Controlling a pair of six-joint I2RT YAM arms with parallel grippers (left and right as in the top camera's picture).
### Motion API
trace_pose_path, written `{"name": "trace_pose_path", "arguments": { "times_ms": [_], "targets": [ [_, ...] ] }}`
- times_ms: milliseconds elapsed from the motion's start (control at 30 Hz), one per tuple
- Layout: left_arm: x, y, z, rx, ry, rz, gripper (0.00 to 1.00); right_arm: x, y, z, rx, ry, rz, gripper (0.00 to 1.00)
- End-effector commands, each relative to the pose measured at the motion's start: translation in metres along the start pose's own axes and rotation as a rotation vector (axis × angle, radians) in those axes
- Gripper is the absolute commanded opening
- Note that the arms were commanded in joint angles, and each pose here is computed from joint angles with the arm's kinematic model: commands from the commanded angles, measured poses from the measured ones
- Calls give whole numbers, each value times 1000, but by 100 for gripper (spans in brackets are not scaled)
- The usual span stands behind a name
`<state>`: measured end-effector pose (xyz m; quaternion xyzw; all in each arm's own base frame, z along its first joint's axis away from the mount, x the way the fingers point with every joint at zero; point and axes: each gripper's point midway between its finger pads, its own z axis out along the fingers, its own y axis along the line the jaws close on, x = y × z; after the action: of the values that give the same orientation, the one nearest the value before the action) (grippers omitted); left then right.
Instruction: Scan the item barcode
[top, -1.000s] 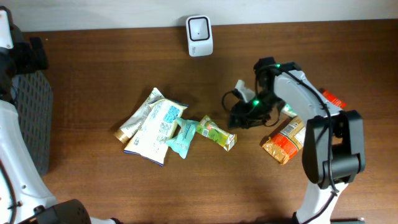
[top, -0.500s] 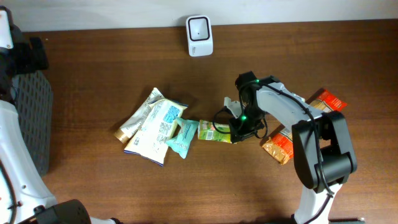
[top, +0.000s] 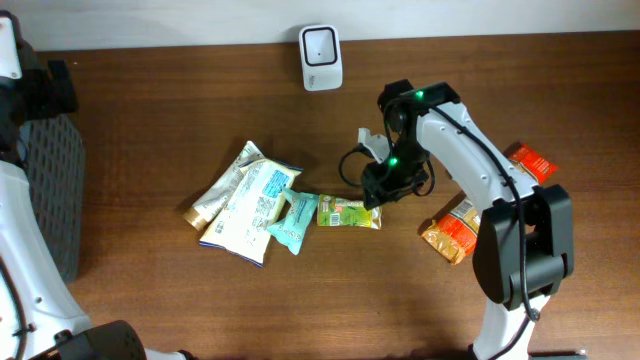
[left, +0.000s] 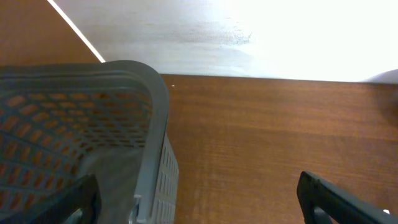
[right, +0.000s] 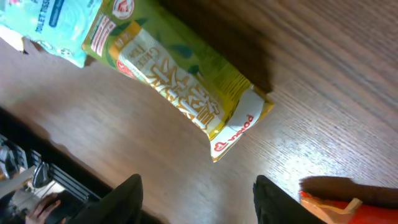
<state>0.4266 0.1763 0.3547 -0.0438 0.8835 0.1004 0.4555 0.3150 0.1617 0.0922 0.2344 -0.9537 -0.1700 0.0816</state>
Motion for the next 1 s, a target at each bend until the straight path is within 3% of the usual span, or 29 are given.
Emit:
{"name": "trace_pose_path", "arguments": {
  "times_ms": [0, 67, 167, 300, 500, 767, 800, 867, 967],
  "targets": [
    [-6, 0, -8, -2, -23, 19, 99, -2, -3, -7, 37, -14, -113, 66],
    [-6, -1, -8, -2, -22, 19, 99, -4, -13, -8, 97, -13, -176, 79],
    [-6, 0, -8, -3, -23, 19, 99, -16, -18, -8, 126, -51, -303, 84],
    [-6, -1, -8, -2, -22, 19, 99, -19, -22, 5, 123, -54, -409, 84],
    [-6, 0, -8, -2, -23, 19, 99, 5, -7, 50, -62, -20, -478, 84],
    [-6, -1, -8, -2, -22, 19, 99, -14, -23, 61, -15, -108, -487, 83],
    [-6, 0, -8, -3, -23, 19, 99, -10, -26, 61, -20, -100, -472, 78],
    [-6, 0, -8, -2, -23, 19, 99, -2, -28, 60, -45, -83, -445, 59],
    [-6, 0, -8, -3, -22, 19, 99, -1, -11, 61, -144, -109, -439, 41]
  ]
}}
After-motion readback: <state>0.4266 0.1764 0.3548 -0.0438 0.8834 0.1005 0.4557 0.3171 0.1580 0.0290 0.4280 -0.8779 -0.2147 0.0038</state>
